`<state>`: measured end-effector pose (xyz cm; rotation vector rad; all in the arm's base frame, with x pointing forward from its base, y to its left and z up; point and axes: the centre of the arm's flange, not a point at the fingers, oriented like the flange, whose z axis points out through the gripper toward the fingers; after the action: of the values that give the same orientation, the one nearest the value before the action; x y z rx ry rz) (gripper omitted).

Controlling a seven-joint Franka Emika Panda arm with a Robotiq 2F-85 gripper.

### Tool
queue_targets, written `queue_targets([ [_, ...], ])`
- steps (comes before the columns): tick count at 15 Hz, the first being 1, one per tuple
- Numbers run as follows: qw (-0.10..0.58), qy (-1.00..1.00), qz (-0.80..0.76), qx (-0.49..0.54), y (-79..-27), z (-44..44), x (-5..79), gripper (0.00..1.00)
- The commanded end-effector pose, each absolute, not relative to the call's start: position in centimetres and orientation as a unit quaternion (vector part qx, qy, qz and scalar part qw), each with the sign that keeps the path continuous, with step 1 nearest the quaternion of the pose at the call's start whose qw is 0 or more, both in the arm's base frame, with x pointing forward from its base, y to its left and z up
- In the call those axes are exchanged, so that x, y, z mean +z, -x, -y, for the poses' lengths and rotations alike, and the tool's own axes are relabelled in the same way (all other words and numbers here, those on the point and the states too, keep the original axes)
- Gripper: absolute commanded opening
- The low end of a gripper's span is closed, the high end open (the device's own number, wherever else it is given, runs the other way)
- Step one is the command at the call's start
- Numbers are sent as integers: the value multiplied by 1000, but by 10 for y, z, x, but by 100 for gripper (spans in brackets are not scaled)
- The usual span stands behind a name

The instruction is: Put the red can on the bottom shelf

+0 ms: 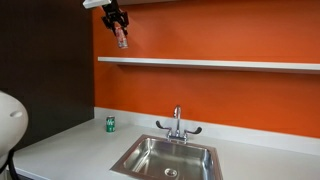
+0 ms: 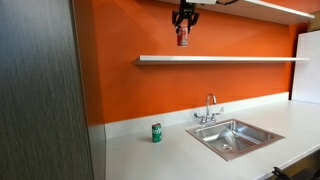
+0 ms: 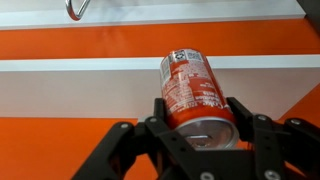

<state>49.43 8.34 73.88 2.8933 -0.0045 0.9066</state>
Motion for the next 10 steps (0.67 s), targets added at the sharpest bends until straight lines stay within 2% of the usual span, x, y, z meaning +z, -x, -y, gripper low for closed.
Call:
queue_targets([
  [1,59,-957,22,285,-535,-77,754,39],
  [10,53,-962,43,264,-581,-53,737,39],
])
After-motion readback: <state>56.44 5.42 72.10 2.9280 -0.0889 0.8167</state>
